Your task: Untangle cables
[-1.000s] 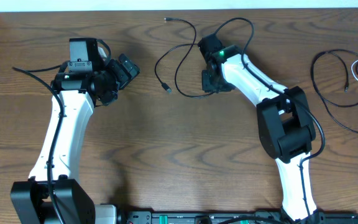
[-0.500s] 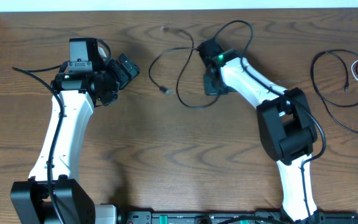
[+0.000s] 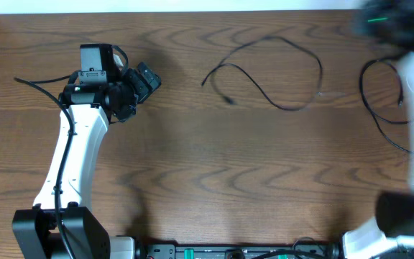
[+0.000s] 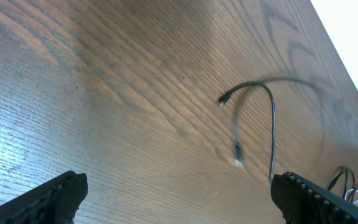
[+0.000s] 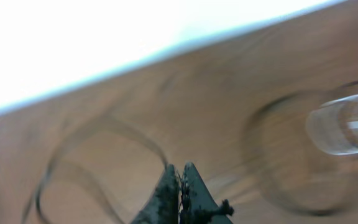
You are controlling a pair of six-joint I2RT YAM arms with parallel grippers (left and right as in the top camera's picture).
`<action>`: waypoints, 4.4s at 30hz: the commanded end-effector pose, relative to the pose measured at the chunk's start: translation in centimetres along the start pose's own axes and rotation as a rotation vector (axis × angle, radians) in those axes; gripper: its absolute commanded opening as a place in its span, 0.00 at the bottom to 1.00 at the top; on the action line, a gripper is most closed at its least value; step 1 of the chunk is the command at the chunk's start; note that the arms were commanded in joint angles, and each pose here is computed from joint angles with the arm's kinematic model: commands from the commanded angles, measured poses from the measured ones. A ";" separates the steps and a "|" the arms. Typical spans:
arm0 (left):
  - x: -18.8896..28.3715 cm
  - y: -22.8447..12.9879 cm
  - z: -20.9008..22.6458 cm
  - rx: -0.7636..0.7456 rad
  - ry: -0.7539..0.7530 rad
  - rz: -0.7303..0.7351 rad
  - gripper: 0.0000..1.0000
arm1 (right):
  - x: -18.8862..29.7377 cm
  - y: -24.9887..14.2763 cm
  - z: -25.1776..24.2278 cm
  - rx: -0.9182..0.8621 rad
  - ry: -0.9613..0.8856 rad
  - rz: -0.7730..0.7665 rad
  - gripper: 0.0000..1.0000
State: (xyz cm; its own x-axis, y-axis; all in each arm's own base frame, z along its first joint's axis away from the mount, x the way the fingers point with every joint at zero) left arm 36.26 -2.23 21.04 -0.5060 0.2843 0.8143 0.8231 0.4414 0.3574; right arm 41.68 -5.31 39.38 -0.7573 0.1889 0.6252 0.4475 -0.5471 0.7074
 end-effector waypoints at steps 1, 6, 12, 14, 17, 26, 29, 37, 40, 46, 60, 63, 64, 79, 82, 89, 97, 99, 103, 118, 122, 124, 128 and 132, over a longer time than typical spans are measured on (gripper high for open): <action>-0.3 0.1 0.2 -0.004 0.016 0.001 1.00 | 4.6 5.0 -7.3 -0.159 -0.172 -0.197 0.01; -0.3 0.1 0.2 -0.004 0.016 0.000 1.00 | 5.1 7.3 -13.0 -0.228 -0.046 -0.159 0.01; -0.3 0.1 0.2 -0.004 0.016 0.000 1.00 | -1.2 4.0 -12.1 -0.176 0.102 0.121 0.17; -0.3 0.1 0.2 -0.004 0.016 0.000 1.00 | -3.7 2.2 -11.3 -0.152 0.144 0.232 0.22; -0.3 0.1 0.2 -0.004 0.016 0.001 1.00 | -7.1 -0.8 -10.6 -0.117 0.169 0.385 0.30; -0.3 0.1 0.2 -0.004 0.016 0.001 1.00 | -16.6 -9.8 -8.5 -0.033 0.180 0.721 0.39; -0.3 0.1 0.2 -0.004 0.016 0.000 1.00 | -18.6 -12.2 -8.0 -0.010 0.177 0.792 0.40; -0.3 0.1 0.2 -0.004 0.016 0.000 1.00 | -21.7 -18.0 -6.9 0.054 0.177 0.958 0.41; -0.3 0.1 0.2 -0.004 0.016 0.000 1.00 | -22.2 -19.3 -6.9 0.054 0.165 0.998 0.42; -0.3 0.1 0.2 -0.004 0.016 0.001 1.00 | -23.0 -21.5 -8.2 0.045 0.116 1.063 0.48; -0.3 0.1 0.2 -0.004 0.016 0.001 1.00 | -26.1 -27.2 -10.2 -0.066 0.129 1.041 0.50; -0.3 0.1 0.2 -0.004 0.016 0.000 1.00 | -26.6 -28.6 -10.3 -0.092 0.152 1.038 0.49; -0.3 0.1 0.2 -0.004 0.016 0.000 1.00 | -26.7 -29.1 -10.3 -0.100 0.151 1.037 0.48; -0.3 0.1 0.2 -0.004 0.016 0.000 1.00 | -27.0 -35.3 -8.0 -0.028 0.020 1.014 0.30; -0.3 0.1 0.2 -0.004 0.016 0.000 1.00 | -27.1 -35.7 -8.2 -0.027 -0.096 0.976 0.20; -0.3 0.1 0.2 -0.004 0.016 0.000 1.00 | -27.1 -35.9 -9.0 0.003 -0.250 0.913 0.02; -0.3 0.1 0.2 -0.004 0.016 0.000 1.00 | -26.4 -32.1 -7.8 -0.005 -0.144 0.936 0.01; -0.3 0.1 0.2 -0.004 0.016 0.000 1.00 | -25.1 -27.9 -6.4 -0.004 -0.055 0.908 0.01; -0.3 0.1 0.2 -0.004 0.016 0.001 1.00 | -20.4 -18.1 -5.2 0.009 0.052 0.757 0.01; -0.3 0.1 0.2 -0.004 0.016 0.000 1.00 | -2.9 6.6 -20.7 -0.458 -0.136 0.006 0.01; -0.3 0.1 0.2 -0.004 0.016 0.001 1.00 | -4.4 5.9 -22.2 -0.443 -0.166 0.050 0.02; -0.3 0.1 0.2 -0.004 0.016 0.000 1.00 | -5.9 5.2 -22.0 -0.419 -0.165 0.088 0.03; -0.3 0.1 0.2 -0.004 0.016 0.000 1.00 | -8.9 4.6 -21.1 -0.369 -0.144 0.120 0.05; -0.3 0.1 0.2 -0.004 0.016 0.000 1.00 | -12.4 2.9 -19.6 -0.310 -0.130 0.184 0.11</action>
State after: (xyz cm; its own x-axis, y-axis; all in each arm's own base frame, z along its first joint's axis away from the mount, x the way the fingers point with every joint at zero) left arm 36.27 -2.23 21.02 -0.5054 0.2843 0.8147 0.8233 0.4414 0.3568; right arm 41.51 -26.80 28.55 -0.6130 0.1910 0.7666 0.3147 -0.8310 0.4586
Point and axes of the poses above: each gripper's point midway between its finger pads, its own x axis back along the fingers, its own z axis along the line the jaws close on, y = z × x, the point moved 6 cm from there along x, back along the fingers, and after that the axes turned 14 degrees about -x, right-handed, at the moved point
